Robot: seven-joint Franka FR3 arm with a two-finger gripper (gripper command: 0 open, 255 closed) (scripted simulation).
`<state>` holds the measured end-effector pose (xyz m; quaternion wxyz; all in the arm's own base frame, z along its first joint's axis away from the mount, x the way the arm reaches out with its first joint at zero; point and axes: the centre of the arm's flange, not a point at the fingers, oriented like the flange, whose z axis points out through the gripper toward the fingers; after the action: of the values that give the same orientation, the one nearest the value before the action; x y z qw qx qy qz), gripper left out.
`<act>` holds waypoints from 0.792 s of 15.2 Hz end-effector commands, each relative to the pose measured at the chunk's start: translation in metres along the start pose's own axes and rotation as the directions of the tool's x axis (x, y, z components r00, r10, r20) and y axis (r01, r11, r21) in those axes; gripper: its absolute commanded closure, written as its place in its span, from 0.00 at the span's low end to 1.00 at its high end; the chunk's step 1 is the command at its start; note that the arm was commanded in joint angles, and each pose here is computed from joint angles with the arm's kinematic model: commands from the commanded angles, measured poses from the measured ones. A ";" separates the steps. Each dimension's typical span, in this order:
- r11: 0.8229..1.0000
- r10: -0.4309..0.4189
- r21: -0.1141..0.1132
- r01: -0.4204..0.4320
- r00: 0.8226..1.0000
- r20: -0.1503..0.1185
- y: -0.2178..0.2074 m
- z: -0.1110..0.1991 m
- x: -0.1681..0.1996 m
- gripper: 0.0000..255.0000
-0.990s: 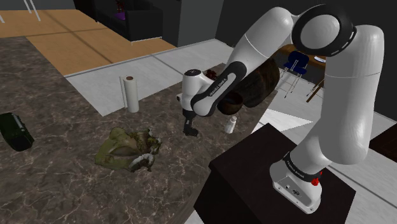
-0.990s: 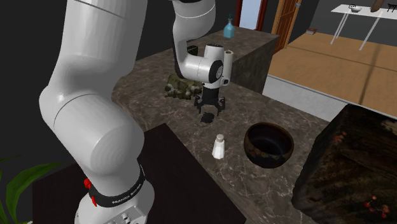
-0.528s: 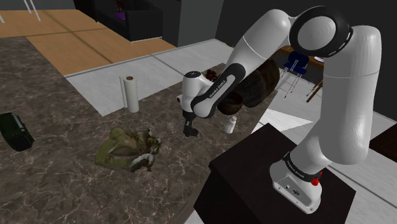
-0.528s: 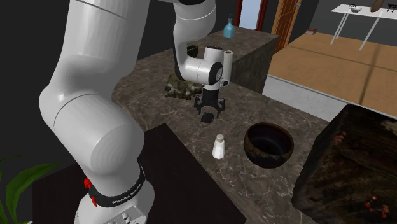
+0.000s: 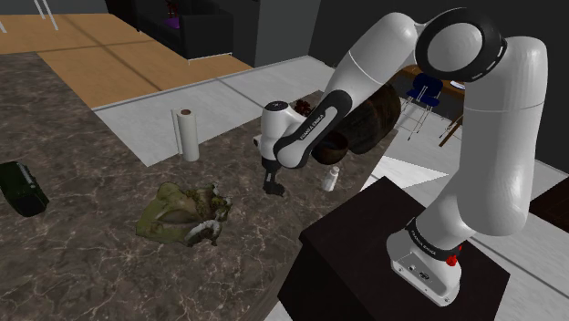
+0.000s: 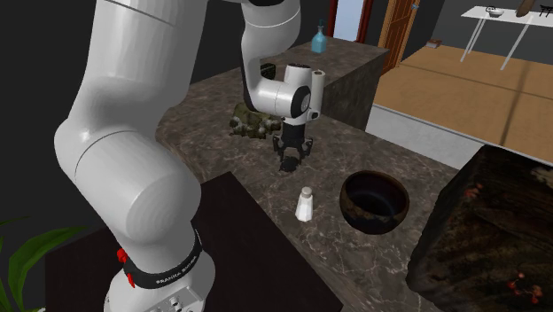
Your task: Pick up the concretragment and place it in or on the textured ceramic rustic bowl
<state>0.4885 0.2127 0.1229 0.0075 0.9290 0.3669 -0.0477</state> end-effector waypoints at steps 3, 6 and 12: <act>1.000 -0.006 0.003 0.006 1.000 0.003 -0.001 0.002 0.000 1.00; 1.000 -0.006 0.003 0.006 1.000 0.003 -0.001 -0.013 -0.002 1.00; 1.000 -0.006 0.003 0.006 1.000 0.003 -0.002 -0.045 -0.005 1.00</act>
<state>0.4877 0.2129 0.1634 0.0065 0.9279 0.3695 -0.0497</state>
